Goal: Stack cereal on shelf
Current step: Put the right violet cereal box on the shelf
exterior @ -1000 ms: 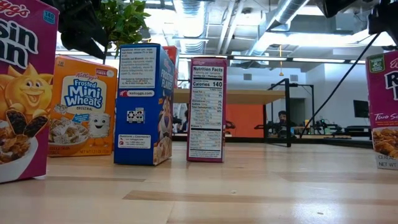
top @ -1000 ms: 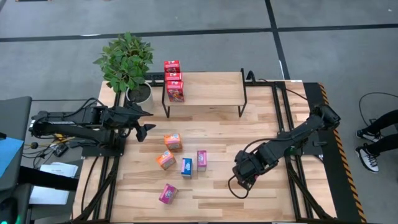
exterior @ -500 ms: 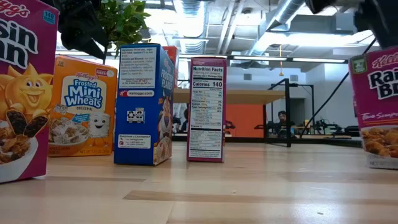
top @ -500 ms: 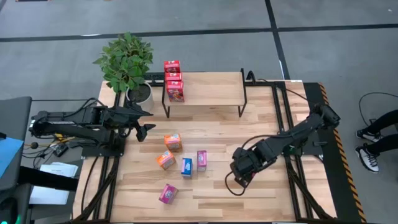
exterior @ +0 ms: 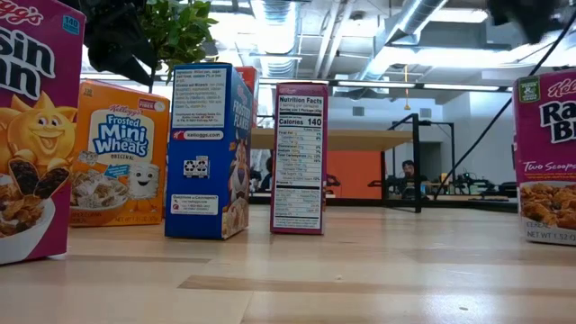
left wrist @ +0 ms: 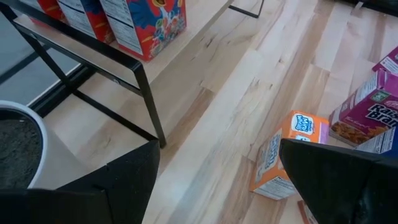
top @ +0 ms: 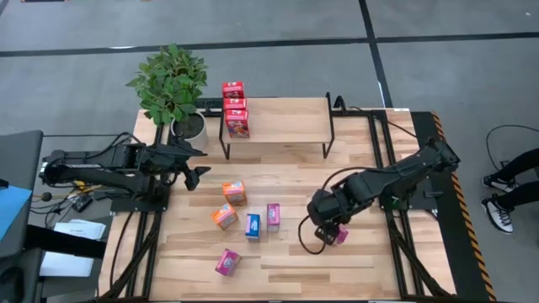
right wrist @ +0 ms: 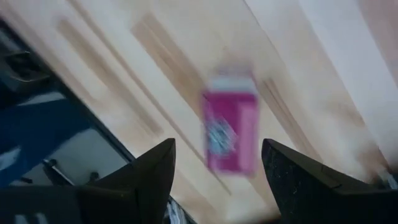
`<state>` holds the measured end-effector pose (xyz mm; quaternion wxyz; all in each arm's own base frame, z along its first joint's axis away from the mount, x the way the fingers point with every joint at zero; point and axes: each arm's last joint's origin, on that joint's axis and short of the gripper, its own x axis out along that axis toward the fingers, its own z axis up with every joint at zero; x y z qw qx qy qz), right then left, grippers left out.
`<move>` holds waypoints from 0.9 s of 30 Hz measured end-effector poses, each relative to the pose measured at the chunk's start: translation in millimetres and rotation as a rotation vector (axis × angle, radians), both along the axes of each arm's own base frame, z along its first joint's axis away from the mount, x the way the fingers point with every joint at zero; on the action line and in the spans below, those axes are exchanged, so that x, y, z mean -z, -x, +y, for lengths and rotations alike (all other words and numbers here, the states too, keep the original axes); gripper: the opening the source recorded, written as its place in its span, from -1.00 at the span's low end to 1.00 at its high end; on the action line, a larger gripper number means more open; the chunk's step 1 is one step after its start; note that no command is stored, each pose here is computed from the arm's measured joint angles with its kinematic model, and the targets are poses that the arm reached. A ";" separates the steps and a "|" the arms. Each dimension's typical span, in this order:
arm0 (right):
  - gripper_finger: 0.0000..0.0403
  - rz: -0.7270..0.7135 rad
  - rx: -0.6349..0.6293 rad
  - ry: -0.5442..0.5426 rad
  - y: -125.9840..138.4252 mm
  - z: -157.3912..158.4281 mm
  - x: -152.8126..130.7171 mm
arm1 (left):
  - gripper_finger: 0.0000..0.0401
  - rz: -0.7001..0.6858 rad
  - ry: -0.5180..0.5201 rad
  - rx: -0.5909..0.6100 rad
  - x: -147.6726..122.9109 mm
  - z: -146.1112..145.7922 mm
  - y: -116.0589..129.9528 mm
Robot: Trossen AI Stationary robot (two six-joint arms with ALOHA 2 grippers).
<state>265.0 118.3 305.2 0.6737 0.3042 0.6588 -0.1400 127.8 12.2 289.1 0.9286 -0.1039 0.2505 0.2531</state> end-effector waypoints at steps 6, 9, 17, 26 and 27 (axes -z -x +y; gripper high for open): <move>0.32 0.157 0.005 0.038 20.2 9.2 1.2 | 0.60 0.002 -0.003 0.002 0.1 0.0 0.0; 0.32 0.151 0.007 0.021 22.5 17.4 1.6 | 0.60 0.004 -0.003 0.002 0.2 0.0 0.1; 0.32 0.139 0.057 -0.045 18.9 25.4 26.5 | 0.60 0.016 -0.011 0.008 0.7 0.0 0.4; 0.45 0.123 0.064 0.003 15.0 15.6 32.3 | 0.60 0.015 -0.011 0.006 0.7 0.0 0.4; 0.50 0.122 0.067 0.016 15.0 14.5 32.5 | 0.60 0.015 -0.010 0.006 0.7 0.0 0.4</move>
